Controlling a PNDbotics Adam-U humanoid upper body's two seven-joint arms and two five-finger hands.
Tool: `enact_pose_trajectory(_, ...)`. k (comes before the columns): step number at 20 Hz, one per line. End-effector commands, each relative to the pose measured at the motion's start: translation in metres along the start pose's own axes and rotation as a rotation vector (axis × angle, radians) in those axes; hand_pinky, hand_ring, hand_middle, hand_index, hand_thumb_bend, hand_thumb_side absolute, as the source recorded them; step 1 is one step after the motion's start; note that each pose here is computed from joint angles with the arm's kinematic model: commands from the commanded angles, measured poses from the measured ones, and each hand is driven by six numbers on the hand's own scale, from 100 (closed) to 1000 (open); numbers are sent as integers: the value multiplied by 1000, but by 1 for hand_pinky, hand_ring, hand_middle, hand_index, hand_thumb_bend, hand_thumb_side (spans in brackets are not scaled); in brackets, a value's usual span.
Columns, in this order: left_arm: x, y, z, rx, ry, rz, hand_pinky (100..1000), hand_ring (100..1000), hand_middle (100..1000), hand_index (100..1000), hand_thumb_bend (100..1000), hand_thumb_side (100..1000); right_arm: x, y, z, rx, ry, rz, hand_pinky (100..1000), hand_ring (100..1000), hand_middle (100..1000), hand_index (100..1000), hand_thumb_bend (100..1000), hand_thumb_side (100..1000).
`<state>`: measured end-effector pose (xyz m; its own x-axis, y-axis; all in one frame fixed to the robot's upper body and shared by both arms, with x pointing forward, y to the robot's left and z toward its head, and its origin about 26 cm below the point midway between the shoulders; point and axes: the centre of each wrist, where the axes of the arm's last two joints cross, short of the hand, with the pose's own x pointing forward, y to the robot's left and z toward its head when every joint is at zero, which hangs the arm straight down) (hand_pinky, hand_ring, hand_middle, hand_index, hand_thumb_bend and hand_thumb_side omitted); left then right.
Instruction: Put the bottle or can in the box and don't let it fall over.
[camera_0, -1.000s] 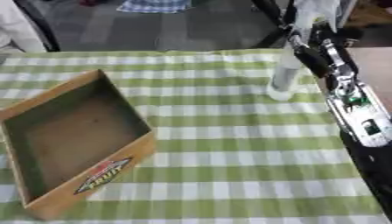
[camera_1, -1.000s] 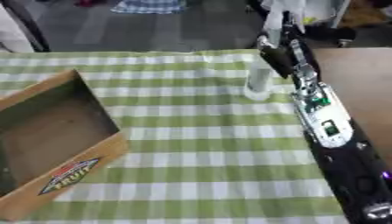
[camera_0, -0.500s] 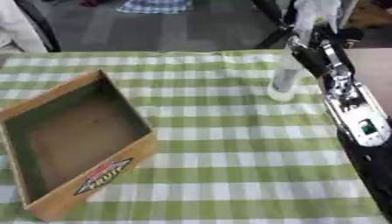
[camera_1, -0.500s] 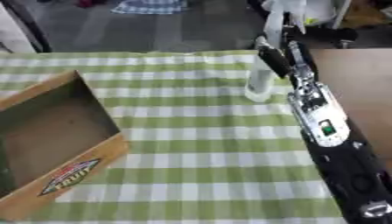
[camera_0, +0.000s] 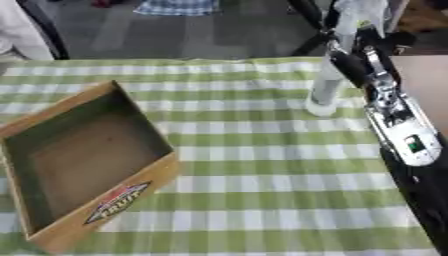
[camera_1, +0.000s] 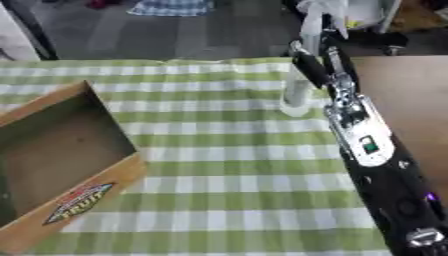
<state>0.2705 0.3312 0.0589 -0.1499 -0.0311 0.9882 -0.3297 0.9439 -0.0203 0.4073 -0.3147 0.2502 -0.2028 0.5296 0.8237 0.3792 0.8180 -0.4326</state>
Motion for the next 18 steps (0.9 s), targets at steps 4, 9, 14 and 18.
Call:
enact_pose_trajectory(4,3,1,-1,-11,-10,-8,1000,591,692,703,220,730,12,-5,-5,-19,-31,2,993,989,1000,952,100,707)
enact_pose_trajectory(9,3,1,-1,-12,-11,-9,1000,591,692,703,217,733,11,-8,-4,-22,-29,5,989,989,1000,953,100,702)
enact_pose_trajectory(14,3,1,-1,-14,-10,-9,1000,592,693,703,215,733,11,-10,-5,-29,-20,10,984,989,1000,957,100,702)
enact_pose_trajectory(18,3,1,-1,-15,-9,-9,1000,592,693,703,213,735,11,-10,-6,-34,-9,15,983,989,1000,956,100,701)
